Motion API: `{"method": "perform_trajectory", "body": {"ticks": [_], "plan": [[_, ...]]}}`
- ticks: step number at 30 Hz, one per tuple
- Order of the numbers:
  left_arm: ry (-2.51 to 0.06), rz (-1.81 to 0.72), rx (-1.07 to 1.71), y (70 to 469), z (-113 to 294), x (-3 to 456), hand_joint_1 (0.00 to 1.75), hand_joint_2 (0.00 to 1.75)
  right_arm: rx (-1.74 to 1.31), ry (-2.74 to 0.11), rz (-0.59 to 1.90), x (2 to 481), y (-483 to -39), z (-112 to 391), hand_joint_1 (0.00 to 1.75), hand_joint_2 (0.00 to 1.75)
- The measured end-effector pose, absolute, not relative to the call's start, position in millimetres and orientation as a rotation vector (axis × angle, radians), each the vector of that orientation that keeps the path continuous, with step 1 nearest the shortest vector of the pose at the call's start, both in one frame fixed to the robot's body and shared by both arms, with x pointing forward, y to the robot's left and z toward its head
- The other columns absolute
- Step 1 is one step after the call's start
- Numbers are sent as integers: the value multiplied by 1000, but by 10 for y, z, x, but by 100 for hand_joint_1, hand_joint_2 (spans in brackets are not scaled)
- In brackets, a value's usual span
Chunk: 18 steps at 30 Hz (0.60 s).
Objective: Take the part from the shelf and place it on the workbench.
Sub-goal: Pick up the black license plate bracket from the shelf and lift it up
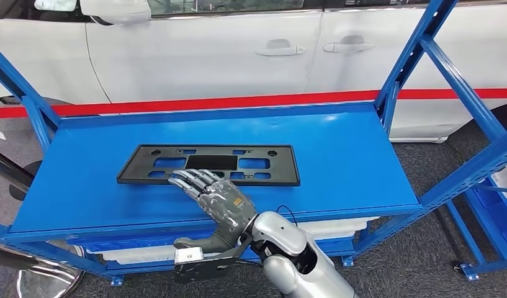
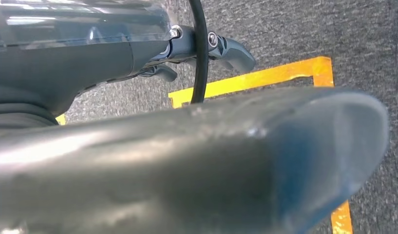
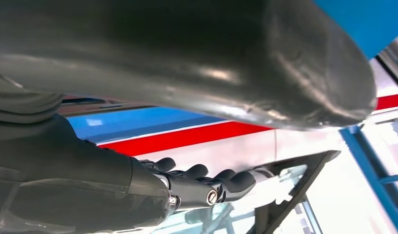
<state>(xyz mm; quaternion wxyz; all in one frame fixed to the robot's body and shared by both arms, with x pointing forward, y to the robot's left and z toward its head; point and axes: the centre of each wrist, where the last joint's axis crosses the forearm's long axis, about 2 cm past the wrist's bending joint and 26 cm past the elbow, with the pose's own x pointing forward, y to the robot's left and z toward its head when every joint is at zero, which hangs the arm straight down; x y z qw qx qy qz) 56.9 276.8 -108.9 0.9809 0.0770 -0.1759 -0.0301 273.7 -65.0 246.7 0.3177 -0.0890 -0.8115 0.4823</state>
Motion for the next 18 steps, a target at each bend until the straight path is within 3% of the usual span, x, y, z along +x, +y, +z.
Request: {"method": "perform_trajectory", "body": {"ticks": [18], "plan": [[-353, -60, 162, 2770, -1090, 564, 0, 0, -212, -2119, 1270, 2760, -584, 2456, 0, 0]]}}
